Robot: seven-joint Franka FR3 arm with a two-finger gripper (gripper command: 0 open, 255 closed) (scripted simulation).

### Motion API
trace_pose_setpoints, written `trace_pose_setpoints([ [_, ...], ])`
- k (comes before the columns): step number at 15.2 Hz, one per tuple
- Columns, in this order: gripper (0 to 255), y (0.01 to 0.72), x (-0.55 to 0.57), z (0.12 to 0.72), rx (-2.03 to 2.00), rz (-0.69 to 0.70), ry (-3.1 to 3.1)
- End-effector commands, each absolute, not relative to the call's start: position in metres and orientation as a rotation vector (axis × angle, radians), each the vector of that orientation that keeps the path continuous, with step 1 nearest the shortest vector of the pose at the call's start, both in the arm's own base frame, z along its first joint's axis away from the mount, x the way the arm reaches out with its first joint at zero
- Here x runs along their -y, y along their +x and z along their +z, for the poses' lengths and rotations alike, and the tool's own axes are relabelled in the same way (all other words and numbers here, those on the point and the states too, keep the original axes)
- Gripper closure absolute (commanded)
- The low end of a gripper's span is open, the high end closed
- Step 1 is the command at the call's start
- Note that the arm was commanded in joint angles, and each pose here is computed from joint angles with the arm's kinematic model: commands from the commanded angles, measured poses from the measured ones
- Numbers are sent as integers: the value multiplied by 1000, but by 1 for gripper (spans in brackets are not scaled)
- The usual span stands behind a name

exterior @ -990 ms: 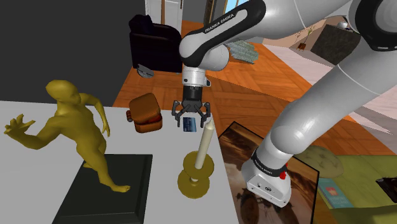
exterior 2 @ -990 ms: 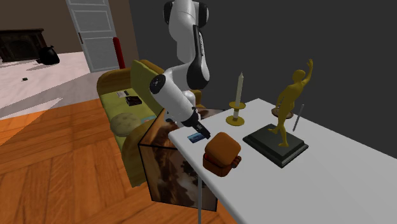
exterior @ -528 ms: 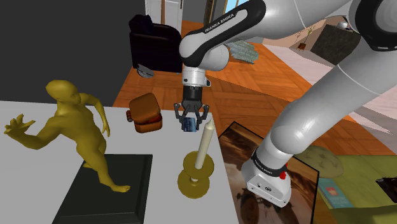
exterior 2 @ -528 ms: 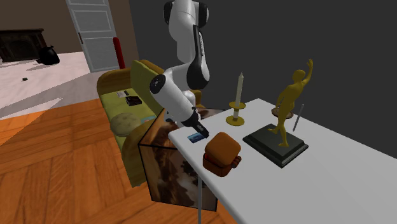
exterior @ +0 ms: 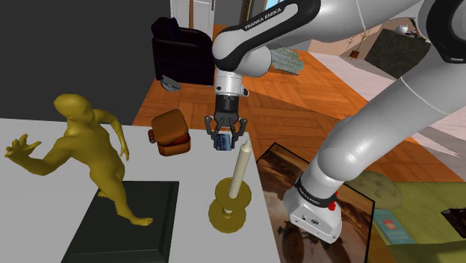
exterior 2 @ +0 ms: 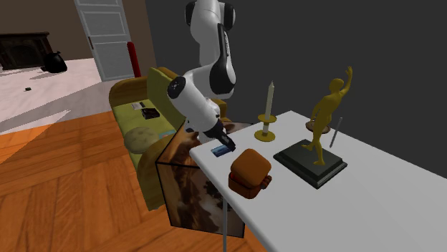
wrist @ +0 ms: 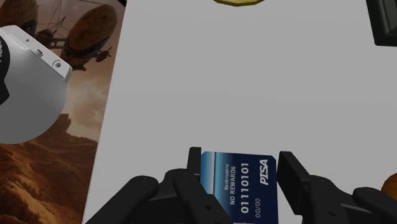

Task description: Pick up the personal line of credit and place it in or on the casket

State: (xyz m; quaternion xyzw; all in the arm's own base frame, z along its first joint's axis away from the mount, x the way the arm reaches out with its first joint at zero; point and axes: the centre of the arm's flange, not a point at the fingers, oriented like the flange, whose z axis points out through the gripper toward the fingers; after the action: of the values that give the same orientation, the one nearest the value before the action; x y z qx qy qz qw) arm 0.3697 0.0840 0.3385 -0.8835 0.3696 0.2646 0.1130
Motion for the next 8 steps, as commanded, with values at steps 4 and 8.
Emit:
trace_pose_setpoints([
  [4,255,370,-84,365,-1084,777,-2592],
  [8,255,370,-84,386,-1084,777,-2592],
])
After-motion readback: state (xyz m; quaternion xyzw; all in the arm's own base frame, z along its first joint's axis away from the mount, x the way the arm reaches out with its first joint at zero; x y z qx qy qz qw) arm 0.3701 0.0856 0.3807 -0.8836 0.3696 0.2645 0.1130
